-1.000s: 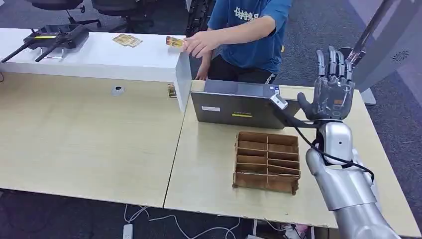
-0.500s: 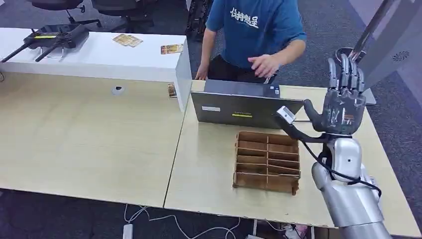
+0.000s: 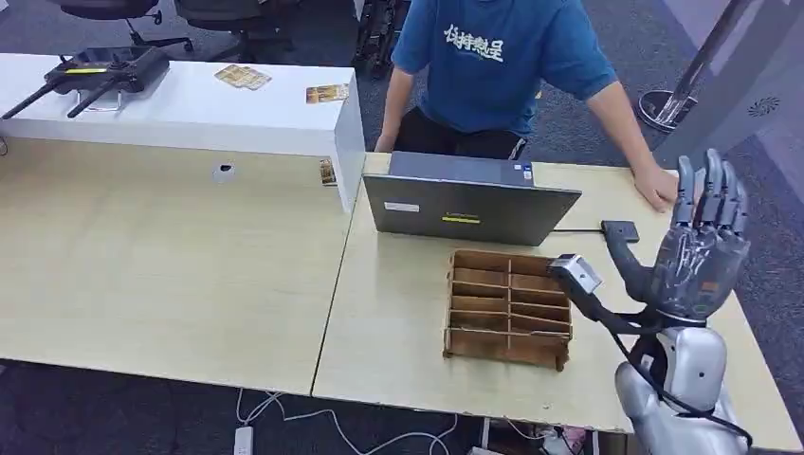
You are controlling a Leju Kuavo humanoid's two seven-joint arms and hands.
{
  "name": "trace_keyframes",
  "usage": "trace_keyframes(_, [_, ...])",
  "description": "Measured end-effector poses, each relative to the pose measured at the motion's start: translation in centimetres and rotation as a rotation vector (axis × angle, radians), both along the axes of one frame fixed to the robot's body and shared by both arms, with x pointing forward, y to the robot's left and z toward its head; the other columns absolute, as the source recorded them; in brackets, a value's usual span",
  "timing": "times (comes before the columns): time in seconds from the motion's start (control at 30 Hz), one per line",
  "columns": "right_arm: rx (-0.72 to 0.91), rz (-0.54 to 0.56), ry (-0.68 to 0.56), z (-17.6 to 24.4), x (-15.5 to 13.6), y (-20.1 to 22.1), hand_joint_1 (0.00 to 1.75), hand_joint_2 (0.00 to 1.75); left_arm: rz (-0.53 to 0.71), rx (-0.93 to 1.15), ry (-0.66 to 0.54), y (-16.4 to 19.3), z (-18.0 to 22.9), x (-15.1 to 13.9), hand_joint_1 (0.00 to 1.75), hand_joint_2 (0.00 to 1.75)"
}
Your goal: Pass the card to the sensor for recognition and then transmit it.
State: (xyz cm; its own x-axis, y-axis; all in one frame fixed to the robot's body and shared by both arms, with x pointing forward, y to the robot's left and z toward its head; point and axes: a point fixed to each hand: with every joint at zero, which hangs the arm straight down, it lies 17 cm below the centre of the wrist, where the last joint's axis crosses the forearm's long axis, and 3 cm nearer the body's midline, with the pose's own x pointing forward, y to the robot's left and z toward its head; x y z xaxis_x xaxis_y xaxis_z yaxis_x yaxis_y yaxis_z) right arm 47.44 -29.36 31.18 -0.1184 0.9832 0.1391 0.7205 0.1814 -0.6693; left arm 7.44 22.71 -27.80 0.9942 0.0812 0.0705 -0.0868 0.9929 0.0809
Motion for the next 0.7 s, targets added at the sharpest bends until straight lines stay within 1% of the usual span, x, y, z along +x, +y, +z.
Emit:
trace_keyframes(0.13, [0.003,0.015,0.001,-1.1,-2.0,-0.2,0.0,1.75,0.013,-0.001,-0.002,0.0,0.0,0.0,0.0,0.0])
trace_keyframes(0.27, [-0.008,0.021,0.028,-2.9,-3.6,-0.3,0.0,1.75,0.015,-0.001,-0.004,0.0,0.0,0.0,0.0,0.0])
trace_keyframes(0.43, [-0.012,0.018,0.03,-3.2,-4.3,-0.6,0.0,1.75,0.015,-0.001,-0.004,0.0,0.0,0.0,0.0,0.0])
trace_keyframes(0.7, [-0.014,0.015,0.025,-3.0,-4.6,-0.9,0.0,1.75,0.015,-0.002,-0.004,0.0,0.0,0.0,0.0,0.0])
